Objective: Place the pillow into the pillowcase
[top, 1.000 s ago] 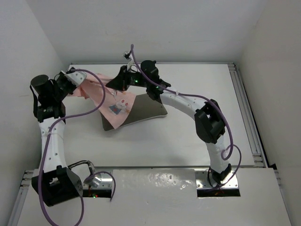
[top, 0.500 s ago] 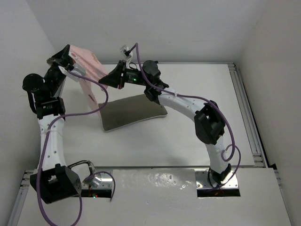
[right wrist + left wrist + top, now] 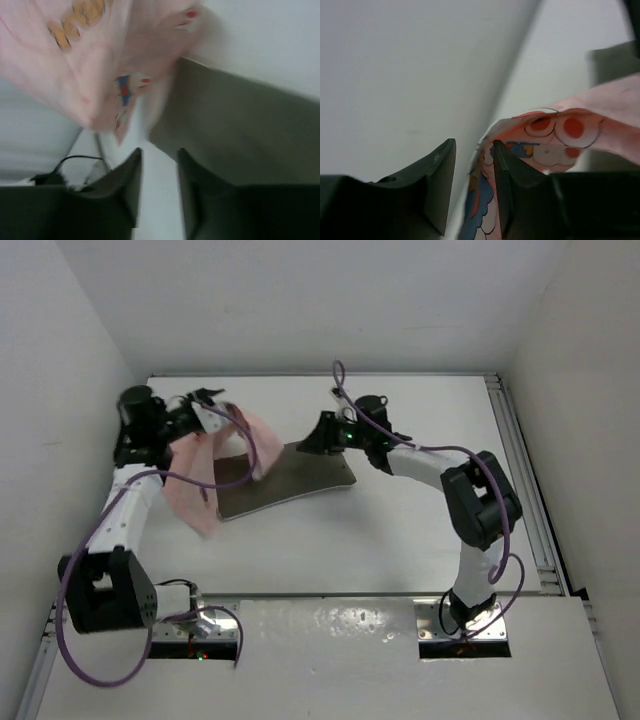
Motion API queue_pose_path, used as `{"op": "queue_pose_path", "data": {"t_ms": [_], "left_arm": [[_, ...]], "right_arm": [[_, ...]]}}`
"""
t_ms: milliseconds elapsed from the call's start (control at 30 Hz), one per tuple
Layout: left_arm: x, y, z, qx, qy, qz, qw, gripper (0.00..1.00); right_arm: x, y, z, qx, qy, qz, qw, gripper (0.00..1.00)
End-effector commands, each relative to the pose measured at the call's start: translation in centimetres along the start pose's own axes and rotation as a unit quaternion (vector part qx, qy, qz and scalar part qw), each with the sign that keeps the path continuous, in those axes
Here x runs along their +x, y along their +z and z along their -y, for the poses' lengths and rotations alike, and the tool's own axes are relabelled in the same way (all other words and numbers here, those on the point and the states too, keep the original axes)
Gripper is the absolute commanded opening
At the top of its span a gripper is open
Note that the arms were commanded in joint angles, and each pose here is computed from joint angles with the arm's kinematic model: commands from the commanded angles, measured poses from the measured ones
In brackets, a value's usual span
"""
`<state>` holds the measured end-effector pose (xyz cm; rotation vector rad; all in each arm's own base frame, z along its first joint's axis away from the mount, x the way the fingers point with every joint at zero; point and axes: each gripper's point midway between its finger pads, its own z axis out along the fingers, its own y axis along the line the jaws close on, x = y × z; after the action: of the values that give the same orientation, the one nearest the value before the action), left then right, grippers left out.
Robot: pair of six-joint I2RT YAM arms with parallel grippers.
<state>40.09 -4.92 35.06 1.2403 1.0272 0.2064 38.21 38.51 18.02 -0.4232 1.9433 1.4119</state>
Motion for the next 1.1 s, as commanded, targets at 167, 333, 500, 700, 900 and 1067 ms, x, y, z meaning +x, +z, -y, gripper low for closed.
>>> {"op": "queue_pose_path", "data": {"t_ms": [167,333,500,700,900,1067], "left_arm": [[-1.0,7.9,21.7,0.226,-0.161,0.043,0.96,0.99],[-2.1,11.5,14.0,0.103,-0.23,0.006,0.968,1.0],[-2.2,8.3,6.2,0.042,-0.241,0.001,0.97,0.46],[6.1,0.6,9.5,0.025,-0.363,-0.161,0.917,0.0],[12.9,-7.4,16.6,0.012,-0.423,-0.327,0.845,0.68],[12.9,-9.8,24.5,0.144,-0.307,-0.343,0.876,0.96]], "right_arm": [[2.1,-13.1,11.0,0.285,0.03,-0.001,0.958,0.74],[-2.0,-14.4,11.4,0.333,-0.034,0.029,0.942,0.85],[-5.4,-9.5,9.4,0.272,-0.067,0.033,0.959,0.22],[-5.9,-3.5,7.5,0.197,-0.095,0.01,0.976,0.63],[-4.2,-0.3,5.7,0.186,-0.201,-0.021,0.962,0.82],[-3.5,1.3,6.8,0.204,-0.212,-0.036,0.955,0.79]]}}
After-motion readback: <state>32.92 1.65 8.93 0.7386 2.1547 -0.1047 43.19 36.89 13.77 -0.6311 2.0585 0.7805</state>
